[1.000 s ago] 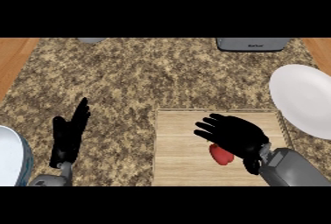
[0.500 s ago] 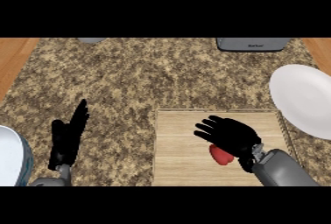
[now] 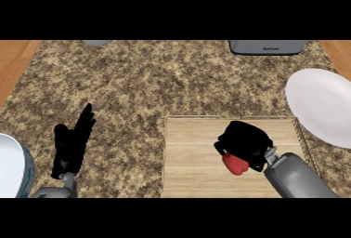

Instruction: Pick the bell pepper from the tray and place it in the plate

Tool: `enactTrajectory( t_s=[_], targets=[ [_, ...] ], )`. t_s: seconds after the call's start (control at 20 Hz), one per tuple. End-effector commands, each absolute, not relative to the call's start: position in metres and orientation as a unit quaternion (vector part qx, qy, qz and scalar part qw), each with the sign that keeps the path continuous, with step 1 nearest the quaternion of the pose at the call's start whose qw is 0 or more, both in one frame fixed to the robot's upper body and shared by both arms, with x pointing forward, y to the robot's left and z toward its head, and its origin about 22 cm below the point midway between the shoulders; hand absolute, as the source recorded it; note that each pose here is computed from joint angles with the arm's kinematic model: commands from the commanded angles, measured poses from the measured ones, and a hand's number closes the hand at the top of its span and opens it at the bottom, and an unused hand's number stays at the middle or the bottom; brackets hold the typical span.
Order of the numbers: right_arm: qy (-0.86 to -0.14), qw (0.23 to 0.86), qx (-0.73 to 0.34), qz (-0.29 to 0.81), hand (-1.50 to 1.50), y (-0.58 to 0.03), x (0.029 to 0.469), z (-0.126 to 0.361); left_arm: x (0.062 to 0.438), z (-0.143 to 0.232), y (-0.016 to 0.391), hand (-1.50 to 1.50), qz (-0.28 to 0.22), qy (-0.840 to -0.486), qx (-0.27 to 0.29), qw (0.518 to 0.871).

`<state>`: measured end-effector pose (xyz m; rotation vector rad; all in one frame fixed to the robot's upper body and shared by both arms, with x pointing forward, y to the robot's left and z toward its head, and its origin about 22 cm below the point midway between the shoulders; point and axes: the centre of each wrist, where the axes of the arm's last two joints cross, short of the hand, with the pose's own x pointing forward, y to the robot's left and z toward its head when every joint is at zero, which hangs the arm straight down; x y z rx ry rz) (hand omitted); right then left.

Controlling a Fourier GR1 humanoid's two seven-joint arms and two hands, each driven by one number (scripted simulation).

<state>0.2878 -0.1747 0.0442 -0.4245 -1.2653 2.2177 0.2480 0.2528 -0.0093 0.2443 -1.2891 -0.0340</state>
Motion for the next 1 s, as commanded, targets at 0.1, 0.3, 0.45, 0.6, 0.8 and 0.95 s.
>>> enactTrajectory(
  t_s=[0.1, 0.3, 0.45, 0.6, 0.8, 0.95],
  targets=[
    [-0.501, 0.398, -0.229, 0.734, 1.5, -0.207, 0.303, 0.026, 0.239, -0.016, 0.256, 0.0, -0.015, -0.596, 0.114, 0.795],
    [-0.511, 0.605, -0.284, 0.541, 1.5, -0.253, 0.322, 0.025, 0.243, -0.01, 0.253, 0.0, -0.001, -0.601, 0.114, 0.791],
    [-0.523, 0.638, -0.356, 0.439, 1.5, -0.264, 0.339, 0.04, 0.25, -0.005, 0.265, 0.0, -0.008, -0.602, 0.123, 0.789],
    [-0.535, 0.619, -0.426, 0.386, 1.5, -0.279, 0.358, 0.06, 0.24, -0.011, 0.245, 0.0, -0.015, -0.606, 0.104, 0.788],
    [-0.58, 0.583, -0.453, 0.344, 1.5, -0.294, 0.354, 0.071, 0.249, -0.009, 0.246, 0.0, -0.013, -0.604, 0.11, 0.789],
    [-0.607, 0.54, -0.517, 0.27, 1.5, -0.297, 0.346, 0.1, 0.237, -0.019, 0.261, 0.0, -0.014, -0.591, 0.114, 0.798]
  ],
)
